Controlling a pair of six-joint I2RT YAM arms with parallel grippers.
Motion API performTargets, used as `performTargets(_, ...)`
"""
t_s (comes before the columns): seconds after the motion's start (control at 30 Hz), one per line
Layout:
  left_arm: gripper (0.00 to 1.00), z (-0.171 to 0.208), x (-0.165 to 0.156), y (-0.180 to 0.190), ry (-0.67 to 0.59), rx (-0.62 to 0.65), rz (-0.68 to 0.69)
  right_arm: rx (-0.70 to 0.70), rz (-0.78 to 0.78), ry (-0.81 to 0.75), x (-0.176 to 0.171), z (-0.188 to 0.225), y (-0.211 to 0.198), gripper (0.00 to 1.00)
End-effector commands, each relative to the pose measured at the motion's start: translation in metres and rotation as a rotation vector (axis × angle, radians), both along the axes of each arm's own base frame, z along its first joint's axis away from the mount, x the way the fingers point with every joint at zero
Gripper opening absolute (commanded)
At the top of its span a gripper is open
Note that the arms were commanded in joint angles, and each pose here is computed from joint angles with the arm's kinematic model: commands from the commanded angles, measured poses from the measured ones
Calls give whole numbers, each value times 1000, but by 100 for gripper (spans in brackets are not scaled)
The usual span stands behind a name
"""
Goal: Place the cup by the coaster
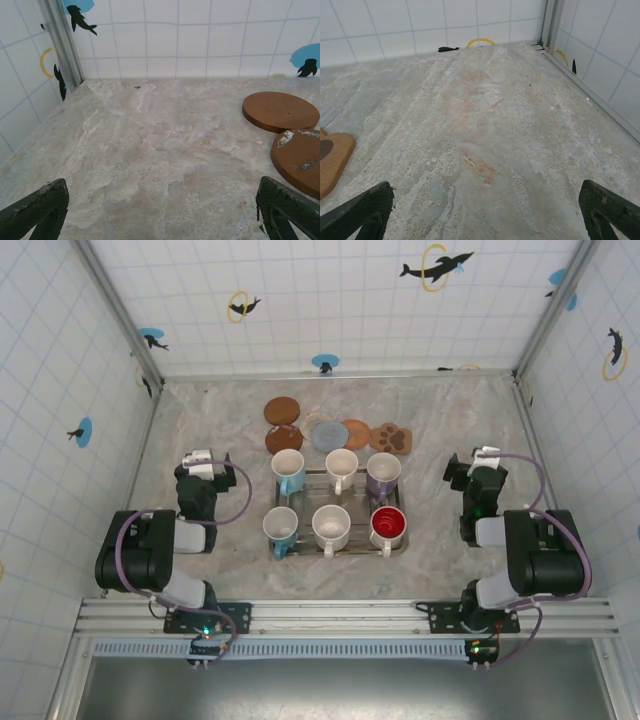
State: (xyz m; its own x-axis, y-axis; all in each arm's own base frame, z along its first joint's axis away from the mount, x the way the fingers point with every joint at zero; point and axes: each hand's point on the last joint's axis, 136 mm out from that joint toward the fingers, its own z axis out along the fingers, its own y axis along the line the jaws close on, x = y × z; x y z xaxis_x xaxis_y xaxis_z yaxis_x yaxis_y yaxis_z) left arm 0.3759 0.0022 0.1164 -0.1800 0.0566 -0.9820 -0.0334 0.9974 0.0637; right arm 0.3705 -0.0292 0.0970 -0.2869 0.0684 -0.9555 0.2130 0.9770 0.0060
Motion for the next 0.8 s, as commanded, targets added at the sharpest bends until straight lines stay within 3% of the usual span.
performTargets(0.0, 98, 7, 2, -1, -22, -13, -8, -1, -15, -73, 11, 22, -1, 98)
performTargets(0.77, 98, 7, 3, -1, -23, -15, -9, 2, -11, -73, 11, 22, -1, 98)
